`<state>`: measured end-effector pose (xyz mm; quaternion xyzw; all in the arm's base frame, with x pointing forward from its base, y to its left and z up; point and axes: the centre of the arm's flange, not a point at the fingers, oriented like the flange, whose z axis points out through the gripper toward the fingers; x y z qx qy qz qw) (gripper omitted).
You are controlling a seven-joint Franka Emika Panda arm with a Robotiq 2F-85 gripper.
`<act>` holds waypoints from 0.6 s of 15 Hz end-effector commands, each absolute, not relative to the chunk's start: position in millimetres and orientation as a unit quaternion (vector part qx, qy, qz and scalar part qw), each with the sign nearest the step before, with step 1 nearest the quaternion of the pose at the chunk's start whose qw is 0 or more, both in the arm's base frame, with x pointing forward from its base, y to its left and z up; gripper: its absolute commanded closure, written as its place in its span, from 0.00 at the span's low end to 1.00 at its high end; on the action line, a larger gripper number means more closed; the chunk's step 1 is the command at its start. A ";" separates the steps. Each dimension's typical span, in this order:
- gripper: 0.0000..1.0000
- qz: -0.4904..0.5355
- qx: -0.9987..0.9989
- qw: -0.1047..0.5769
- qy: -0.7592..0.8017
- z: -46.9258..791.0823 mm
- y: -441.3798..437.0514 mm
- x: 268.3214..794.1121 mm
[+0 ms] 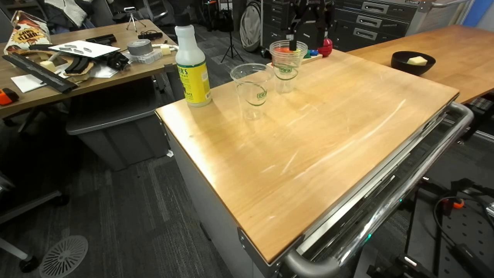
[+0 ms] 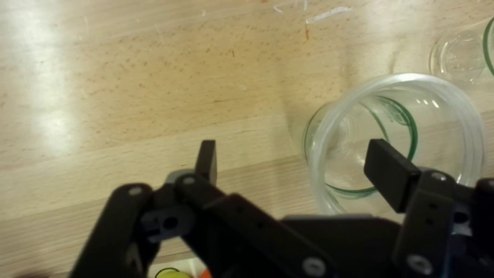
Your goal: Pack the first disposable cup into the second then both into the third cup and put all into the fourth cup
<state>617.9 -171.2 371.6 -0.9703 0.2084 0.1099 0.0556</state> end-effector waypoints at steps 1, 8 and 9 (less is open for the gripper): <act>0.35 0.119 -0.967 0.049 0.220 362.2 -176.1 624.7; 0.89 0.100 -0.970 0.046 0.216 375.3 -172.5 614.1; 0.98 0.094 -0.970 0.047 0.217 379.8 -172.7 610.7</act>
